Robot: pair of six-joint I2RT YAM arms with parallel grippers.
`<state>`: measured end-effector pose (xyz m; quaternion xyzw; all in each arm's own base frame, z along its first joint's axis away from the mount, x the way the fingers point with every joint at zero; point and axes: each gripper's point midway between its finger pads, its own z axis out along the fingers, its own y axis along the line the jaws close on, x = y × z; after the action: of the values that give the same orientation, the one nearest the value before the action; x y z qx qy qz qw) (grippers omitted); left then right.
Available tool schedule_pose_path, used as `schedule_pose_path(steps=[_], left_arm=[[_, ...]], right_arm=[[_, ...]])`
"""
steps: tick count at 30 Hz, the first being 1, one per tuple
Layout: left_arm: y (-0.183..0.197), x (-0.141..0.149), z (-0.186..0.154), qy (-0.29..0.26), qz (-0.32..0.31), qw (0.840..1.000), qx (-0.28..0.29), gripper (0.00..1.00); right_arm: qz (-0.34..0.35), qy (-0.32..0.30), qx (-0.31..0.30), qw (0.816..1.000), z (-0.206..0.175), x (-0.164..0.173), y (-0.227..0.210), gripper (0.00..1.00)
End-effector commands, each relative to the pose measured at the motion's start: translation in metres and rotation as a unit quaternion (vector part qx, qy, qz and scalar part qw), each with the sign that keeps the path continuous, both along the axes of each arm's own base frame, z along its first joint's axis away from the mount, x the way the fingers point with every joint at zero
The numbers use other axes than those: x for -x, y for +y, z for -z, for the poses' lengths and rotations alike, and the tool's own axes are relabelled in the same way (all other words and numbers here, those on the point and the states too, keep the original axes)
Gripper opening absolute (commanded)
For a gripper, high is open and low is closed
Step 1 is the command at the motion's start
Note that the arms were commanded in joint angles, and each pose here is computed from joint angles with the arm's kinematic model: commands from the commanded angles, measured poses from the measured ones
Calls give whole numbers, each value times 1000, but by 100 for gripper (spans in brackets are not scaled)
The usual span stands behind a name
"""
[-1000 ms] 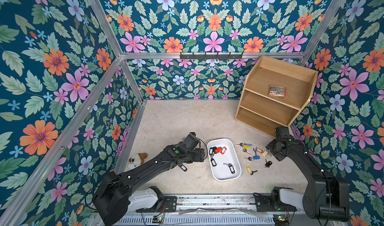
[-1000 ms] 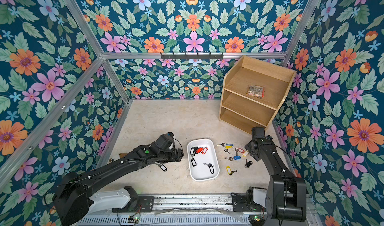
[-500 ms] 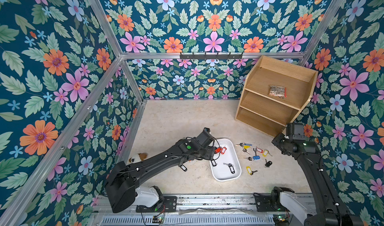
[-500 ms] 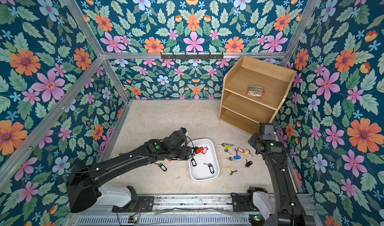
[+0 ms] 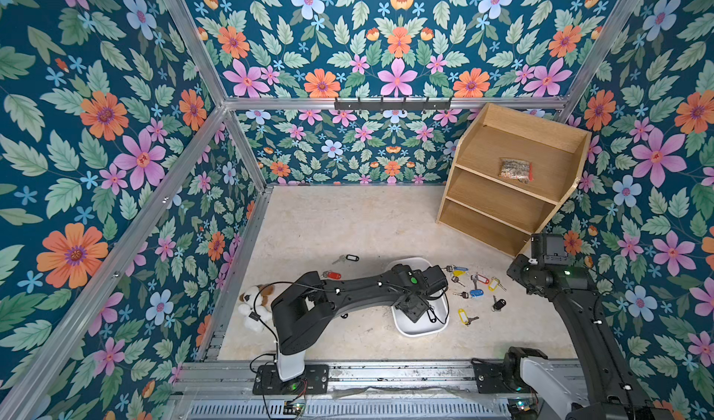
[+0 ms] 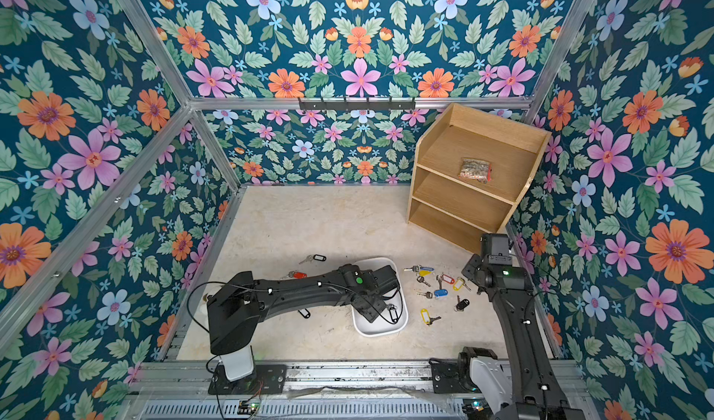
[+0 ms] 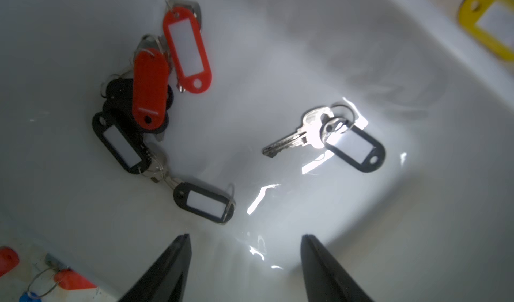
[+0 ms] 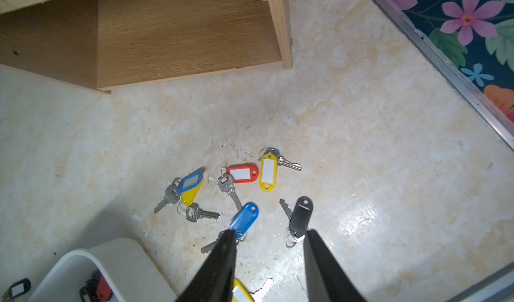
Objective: Take the keys out of the storage box
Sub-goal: Pick up the key from the storage box.
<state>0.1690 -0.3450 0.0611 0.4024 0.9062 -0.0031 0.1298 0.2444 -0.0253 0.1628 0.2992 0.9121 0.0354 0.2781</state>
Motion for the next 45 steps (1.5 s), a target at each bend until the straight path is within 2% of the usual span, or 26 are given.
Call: schedule_pose_path(steps=[1,17,21,29,39,45], left_arm=[[4,1,3,2,8,1000,-17,66],[18,-14,28,46,-19,999,-13,65],[17,-16,31,50,-19,998,-14,60],[19,-12,37,62,-24,998,-17,43],[25,-11,38,64,-33,997,-26,34],[26,-13,28,58,-35,997,-23,35]], right_arm=[[-8,-2,0,1000,0,0,2,44],[-11,-1,-3,1000,1,0,3,40],[-11,0,-3,1000,1,0,3,38],[-11,2,-3,1000,3,0,3,36],[-9,4,-1,1000,4,0,2,35],[-10,6,-2,1000,5,-1,2,35]])
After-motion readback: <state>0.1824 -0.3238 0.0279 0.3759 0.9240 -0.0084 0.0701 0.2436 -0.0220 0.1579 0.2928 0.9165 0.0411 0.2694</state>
